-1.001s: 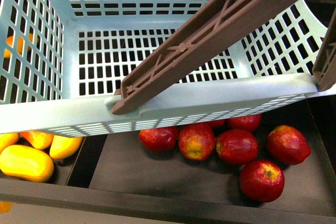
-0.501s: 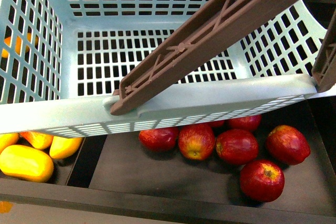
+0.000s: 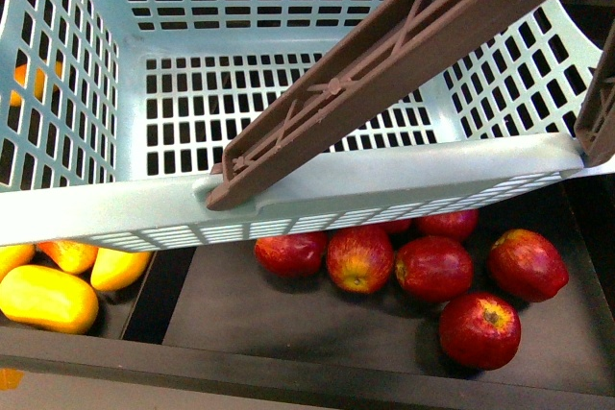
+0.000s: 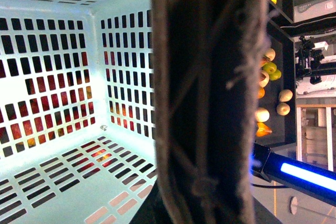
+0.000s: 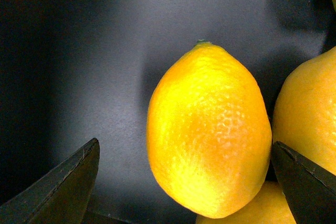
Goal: Pick lemon and mango into basket
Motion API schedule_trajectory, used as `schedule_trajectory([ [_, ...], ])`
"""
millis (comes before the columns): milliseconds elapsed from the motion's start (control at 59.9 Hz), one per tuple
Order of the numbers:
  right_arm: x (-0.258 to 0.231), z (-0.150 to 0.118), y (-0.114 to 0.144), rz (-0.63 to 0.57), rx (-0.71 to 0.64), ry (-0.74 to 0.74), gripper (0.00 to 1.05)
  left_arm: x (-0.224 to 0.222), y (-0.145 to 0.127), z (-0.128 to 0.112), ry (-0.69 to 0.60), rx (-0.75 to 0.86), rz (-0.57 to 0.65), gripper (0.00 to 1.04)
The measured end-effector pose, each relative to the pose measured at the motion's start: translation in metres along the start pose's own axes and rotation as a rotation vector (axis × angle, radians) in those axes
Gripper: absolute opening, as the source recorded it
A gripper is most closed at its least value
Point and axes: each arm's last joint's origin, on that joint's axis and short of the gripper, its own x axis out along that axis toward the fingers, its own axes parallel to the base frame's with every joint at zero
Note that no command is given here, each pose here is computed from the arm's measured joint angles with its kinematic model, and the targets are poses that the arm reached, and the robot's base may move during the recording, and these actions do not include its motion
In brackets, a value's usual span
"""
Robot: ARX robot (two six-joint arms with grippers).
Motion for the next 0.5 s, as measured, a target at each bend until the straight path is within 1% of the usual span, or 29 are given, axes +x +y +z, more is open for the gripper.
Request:
schedule_trajectory([
  [150, 0.006, 0.000, 0.000, -0.009, 0.000, 0.004, 0.95, 0.000, 0.000, 0.000, 0.000, 0.000, 0.000, 0.05],
  [184, 0.007, 0.000, 0.000, -0.012, 0.000, 0.003, 0.93, 0.000, 0.000, 0.000, 0.000, 0.000, 0.000, 0.05],
  [200, 0.007, 0.000, 0.000, -0.015, 0.000, 0.002, 0.89, 0.000, 0.000, 0.000, 0.000, 0.000, 0.000, 0.05],
  [250, 0.009, 0.000, -0.001, -0.019, -0.001, 0.003, 0.85, 0.000, 0.000, 0.000, 0.000, 0.000, 0.000, 0.05],
  [267, 0.009, 0.000, -0.002, -0.022, -0.001, 0.003, 0.81, 0.000, 0.000, 0.000, 0.000, 0.000, 0.000, 0.05],
  [351, 0.011, 0.001, -0.004, -0.026, 0.003, 0.004, 0.71, 0.000, 0.000, 0.000, -0.001, 0.000, 0.000, 0.05],
  [417, 0.011, 0.002, -0.005, -0.024, 0.005, 0.002, 0.65, 0.000, 0.000, 0.000, 0.000, 0.000, 0.000, 0.05],
  [501, 0.012, 0.003, -0.006, -0.017, 0.010, 0.003, 0.64, 0.000, 0.000, 0.000, 0.000, 0.000, 0.000, 0.05],
])
